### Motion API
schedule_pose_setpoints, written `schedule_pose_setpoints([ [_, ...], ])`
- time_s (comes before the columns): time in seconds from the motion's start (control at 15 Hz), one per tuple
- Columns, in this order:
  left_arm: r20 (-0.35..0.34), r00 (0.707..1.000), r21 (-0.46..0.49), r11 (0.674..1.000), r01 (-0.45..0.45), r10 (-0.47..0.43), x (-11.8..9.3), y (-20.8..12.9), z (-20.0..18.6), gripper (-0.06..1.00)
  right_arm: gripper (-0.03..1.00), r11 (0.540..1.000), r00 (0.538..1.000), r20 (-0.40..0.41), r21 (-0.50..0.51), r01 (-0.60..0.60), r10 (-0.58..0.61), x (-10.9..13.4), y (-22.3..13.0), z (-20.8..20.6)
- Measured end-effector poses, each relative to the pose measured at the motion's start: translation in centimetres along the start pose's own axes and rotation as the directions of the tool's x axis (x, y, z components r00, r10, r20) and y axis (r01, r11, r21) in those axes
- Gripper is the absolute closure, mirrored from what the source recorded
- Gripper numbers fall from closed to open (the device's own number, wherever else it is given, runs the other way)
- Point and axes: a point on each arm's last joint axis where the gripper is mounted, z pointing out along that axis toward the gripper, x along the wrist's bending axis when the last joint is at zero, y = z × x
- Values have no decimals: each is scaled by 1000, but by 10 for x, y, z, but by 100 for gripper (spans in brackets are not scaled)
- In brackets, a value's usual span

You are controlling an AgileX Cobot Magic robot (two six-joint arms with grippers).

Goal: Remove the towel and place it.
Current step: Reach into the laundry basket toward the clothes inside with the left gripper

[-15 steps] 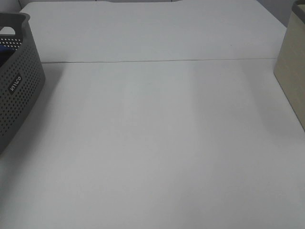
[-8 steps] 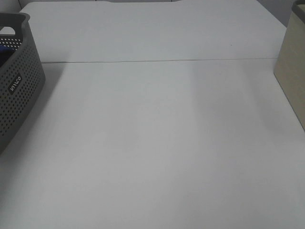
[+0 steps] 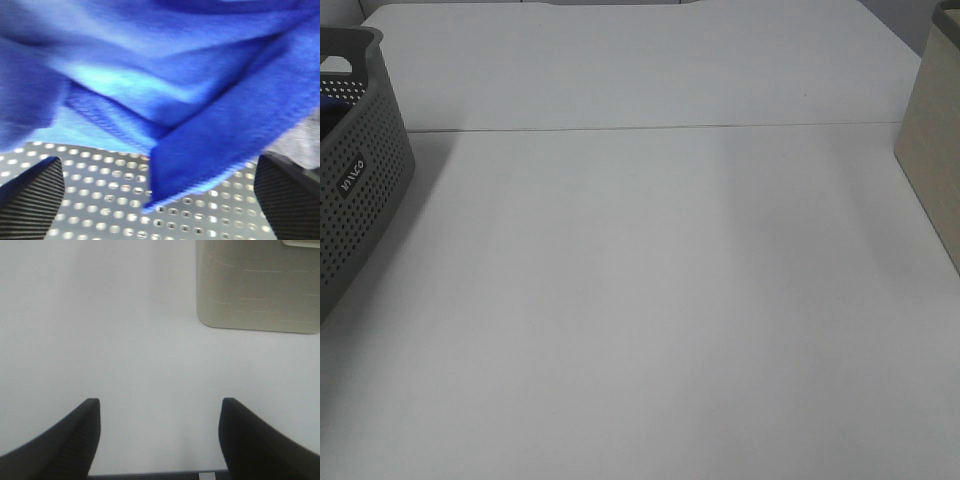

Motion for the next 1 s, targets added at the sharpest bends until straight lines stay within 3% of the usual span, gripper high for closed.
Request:
schedule_pose_setpoints([
  [0.4,28,999,3,1000,-22,22,-2,0,1,20,29,1000,1000,0,0,0,0,0,0,0],
  [0.93,107,994,-3,999,-37,37,-8,10,18,26,29,1000,1000,0,0,0,0,0,0,0],
  [1.0,108,993,1,999,-41,40,-7,10,18,46,29,1000,1000,0,0,0,0,0,0,0],
])
